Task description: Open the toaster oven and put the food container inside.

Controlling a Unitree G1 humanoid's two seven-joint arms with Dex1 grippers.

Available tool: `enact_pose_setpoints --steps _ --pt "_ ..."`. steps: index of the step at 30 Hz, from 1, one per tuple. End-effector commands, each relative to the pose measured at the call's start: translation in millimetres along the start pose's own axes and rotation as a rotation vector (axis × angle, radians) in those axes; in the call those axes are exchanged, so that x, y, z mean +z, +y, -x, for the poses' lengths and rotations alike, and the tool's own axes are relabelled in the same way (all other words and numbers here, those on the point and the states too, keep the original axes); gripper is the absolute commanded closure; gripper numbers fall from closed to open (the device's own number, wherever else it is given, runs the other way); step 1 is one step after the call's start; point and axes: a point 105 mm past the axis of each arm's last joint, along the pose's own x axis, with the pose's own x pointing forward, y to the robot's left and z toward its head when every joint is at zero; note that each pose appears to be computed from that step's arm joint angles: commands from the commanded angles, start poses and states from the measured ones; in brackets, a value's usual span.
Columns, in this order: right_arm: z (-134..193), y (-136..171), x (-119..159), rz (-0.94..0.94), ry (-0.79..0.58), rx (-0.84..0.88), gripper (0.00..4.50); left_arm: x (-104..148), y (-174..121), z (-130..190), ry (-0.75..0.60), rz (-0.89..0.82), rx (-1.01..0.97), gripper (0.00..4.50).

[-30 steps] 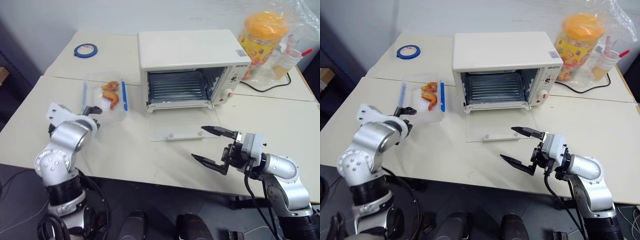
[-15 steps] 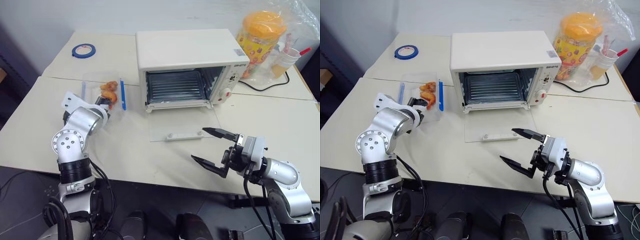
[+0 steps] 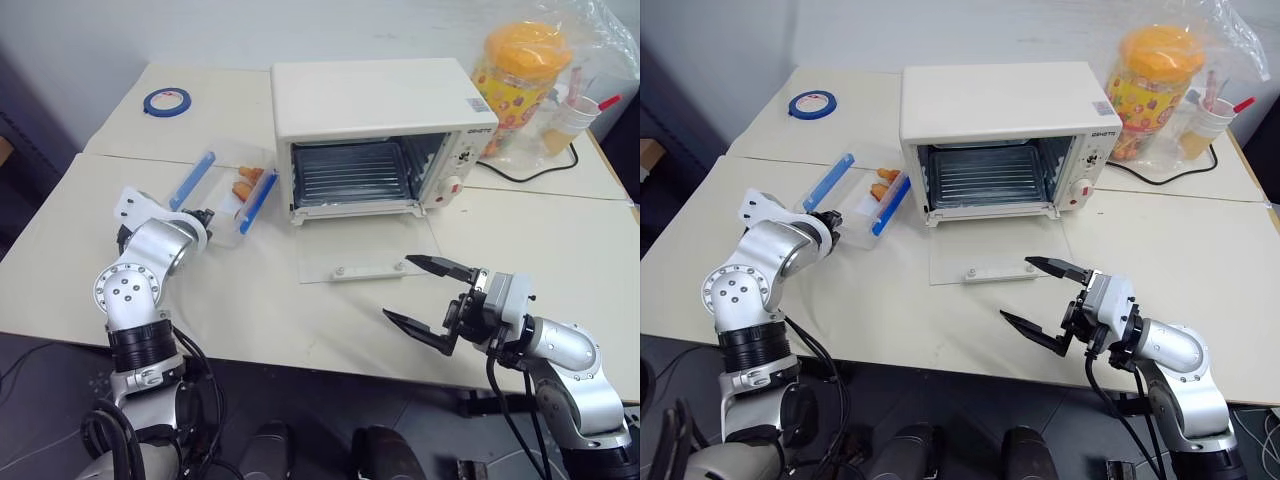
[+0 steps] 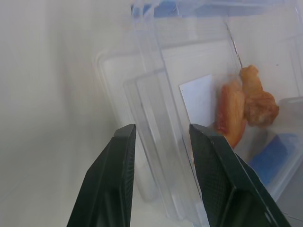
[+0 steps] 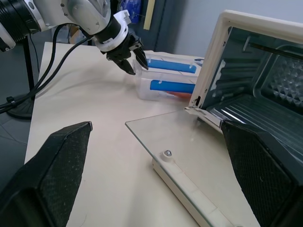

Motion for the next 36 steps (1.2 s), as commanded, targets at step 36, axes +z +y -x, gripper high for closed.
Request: enact_pose_setpoints --steps 36 --pt "11.7 -7.0 4.0 0.020 0.018 -0.026 0.00 104.3 17.7 56.8 0.149 -0.681 -0.239 4.29"
